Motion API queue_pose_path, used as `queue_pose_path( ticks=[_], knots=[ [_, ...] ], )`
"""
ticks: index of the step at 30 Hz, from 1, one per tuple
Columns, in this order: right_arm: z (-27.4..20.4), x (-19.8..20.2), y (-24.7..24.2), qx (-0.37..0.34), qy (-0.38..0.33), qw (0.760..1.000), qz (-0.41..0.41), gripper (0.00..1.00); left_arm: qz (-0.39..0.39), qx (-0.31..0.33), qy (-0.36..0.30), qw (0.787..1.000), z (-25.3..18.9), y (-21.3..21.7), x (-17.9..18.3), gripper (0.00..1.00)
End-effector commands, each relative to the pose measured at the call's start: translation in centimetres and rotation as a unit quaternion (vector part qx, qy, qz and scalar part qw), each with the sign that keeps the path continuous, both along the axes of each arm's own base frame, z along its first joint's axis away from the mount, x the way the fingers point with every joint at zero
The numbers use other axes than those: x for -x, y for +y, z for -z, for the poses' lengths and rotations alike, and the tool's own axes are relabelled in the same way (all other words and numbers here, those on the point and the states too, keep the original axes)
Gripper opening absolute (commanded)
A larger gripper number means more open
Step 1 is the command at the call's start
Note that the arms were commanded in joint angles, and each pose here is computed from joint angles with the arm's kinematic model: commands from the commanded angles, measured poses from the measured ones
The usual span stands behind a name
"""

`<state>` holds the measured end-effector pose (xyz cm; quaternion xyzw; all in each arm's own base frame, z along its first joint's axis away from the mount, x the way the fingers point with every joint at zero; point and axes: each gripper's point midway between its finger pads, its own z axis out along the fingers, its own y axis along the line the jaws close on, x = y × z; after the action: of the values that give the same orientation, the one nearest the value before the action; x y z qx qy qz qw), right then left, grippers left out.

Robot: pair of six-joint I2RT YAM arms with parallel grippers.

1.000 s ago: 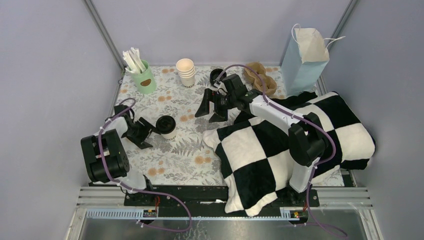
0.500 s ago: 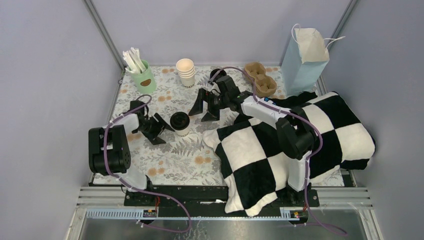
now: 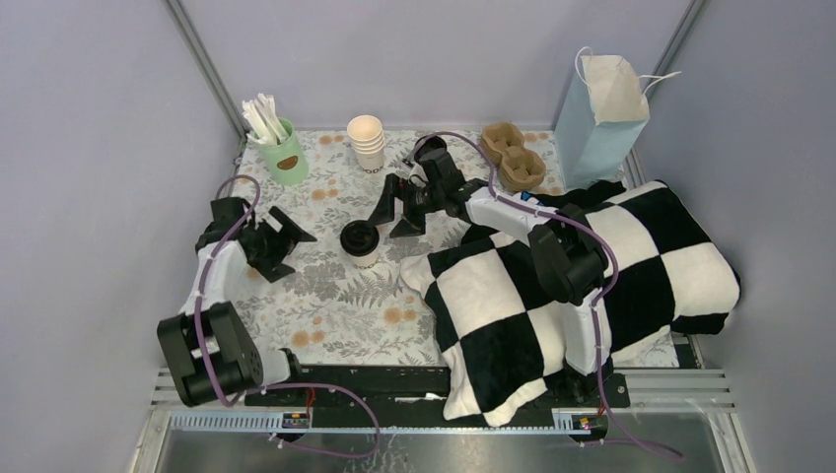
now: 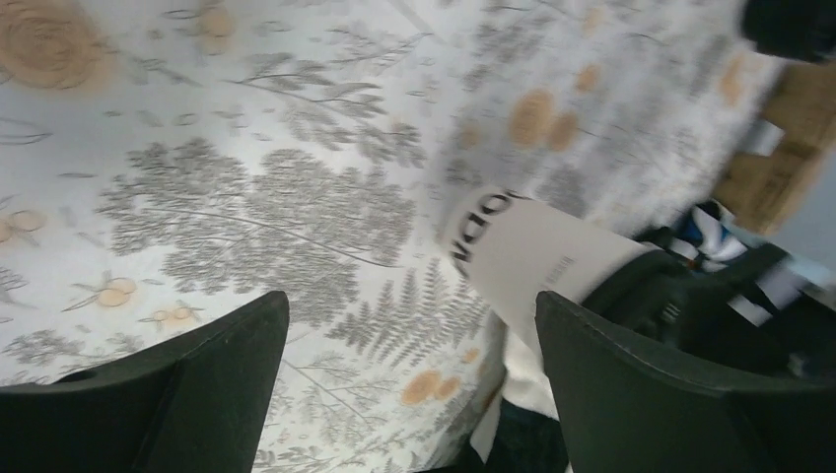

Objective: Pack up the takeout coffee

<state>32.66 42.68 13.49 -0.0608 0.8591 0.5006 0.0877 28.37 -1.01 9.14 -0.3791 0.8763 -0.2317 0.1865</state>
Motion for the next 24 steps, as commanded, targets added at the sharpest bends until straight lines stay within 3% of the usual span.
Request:
queue_pose_path(
  ticks=[1, 10, 21, 24],
  knots=[
    [-1.8, -0.1, 1.6, -0.04, -0.026, 0.998, -0.036, 0.94, 0.053, 0.053, -0.136, 0.988, -5.5, -2.2, -2.6, 0.99],
    [-1.1, 0.1, 2.8, -0.048, -0.027, 0.997, -0.059, 0.89, 0.118, 0.129, -0.212, 0.962, -6.6, -5.7, -2.9, 0.84],
    [1.2, 1.0, 2.4, -0.02, -0.012, 0.997, -0.068, 0.83, 0.139, 0.109, -0.169, 0.97, -4.3, -6.3, -2.4, 0.66],
    [1.5, 1.0, 2.5, -0.017, -0.01, 0.997, -0.068, 0.8, 0.143, 0.109, -0.166, 0.97, -4.0, -6.4, -2.4, 0.66]
  ],
)
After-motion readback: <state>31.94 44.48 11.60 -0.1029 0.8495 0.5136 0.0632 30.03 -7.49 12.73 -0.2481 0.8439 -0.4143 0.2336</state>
